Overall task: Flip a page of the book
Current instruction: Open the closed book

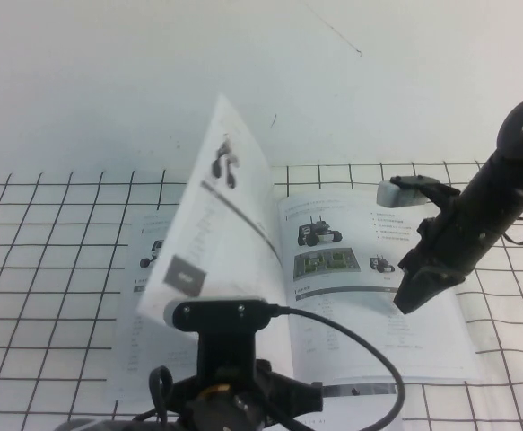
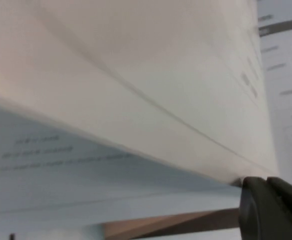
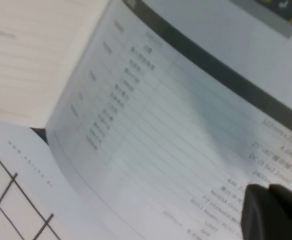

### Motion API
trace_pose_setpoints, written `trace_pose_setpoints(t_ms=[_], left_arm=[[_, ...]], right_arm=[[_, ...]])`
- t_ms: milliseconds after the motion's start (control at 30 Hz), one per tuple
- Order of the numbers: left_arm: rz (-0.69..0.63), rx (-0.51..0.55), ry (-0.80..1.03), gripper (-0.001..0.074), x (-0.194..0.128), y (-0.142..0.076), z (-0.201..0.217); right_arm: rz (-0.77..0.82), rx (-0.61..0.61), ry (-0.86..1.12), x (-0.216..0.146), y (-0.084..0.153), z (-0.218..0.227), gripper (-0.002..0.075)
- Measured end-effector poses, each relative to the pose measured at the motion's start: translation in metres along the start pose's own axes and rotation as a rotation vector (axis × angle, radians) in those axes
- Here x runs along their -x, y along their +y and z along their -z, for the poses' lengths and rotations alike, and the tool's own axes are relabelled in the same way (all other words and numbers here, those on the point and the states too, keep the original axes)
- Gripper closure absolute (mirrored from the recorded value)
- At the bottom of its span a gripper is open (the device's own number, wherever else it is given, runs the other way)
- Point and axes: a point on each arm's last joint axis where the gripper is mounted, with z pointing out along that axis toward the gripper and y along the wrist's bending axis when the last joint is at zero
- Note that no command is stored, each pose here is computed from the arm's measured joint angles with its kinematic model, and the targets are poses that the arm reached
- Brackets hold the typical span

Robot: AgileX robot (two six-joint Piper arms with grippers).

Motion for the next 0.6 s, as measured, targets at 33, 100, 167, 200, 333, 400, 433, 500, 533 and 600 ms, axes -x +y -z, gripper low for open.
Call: trace_pose_setpoints(t_ms=[33, 100, 167, 200, 333, 400, 433, 500, 533, 600], left_arm=[[0.008, 0.01, 0.008, 0.0738, -0.003, 0.004, -0.001], [0.022, 0.03, 0.022, 0.0738, -0.009, 0.011, -0.002], [0.048, 0.04, 0.03, 0.0738, -0.013, 0.015, -0.002], [0.062, 0.044, 0.032, 0.0738, -0.014, 0.016, -0.002], [0.083, 0.048, 0.034, 0.0738, -0.015, 0.017, -0.002], [0.082, 0.051, 0.034, 0.0738, -0.015, 0.018, -0.002], [0.08, 0.053, 0.031, 0.0738, -0.015, 0.018, -0.002], [0.074, 0.059, 0.027, 0.0738, -0.014, 0.019, -0.003], [0.075, 0.061, 0.027, 0.0738, -0.013, 0.02, -0.003], [0.087, 0.056, 0.046, 0.0738, -0.01, 0.023, -0.007]], right_arm=[[-0.008, -0.001, 0.004, -0.002, -0.001, -0.004, 0.0722], [-0.017, 0.012, 0.003, -0.005, -0.002, -0.009, 0.0725], [-0.016, 0.041, -0.02, -0.004, 0.0, -0.01, 0.0726], [-0.013, 0.056, -0.031, -0.003, 0.001, -0.011, 0.0726], [0.001, 0.063, -0.056, -0.001, 0.002, -0.011, 0.0726], [-0.004, 0.048, -0.048, -0.002, 0.0, -0.012, 0.0726], [-0.008, 0.041, -0.036, -0.003, -0.002, -0.013, 0.0726], [-0.023, 0.035, -0.01, -0.005, -0.005, -0.017, 0.0726], [-0.029, 0.038, 0.004, -0.007, -0.005, -0.018, 0.0726], [-0.041, 0.044, 0.027, -0.011, -0.007, -0.023, 0.0726]])
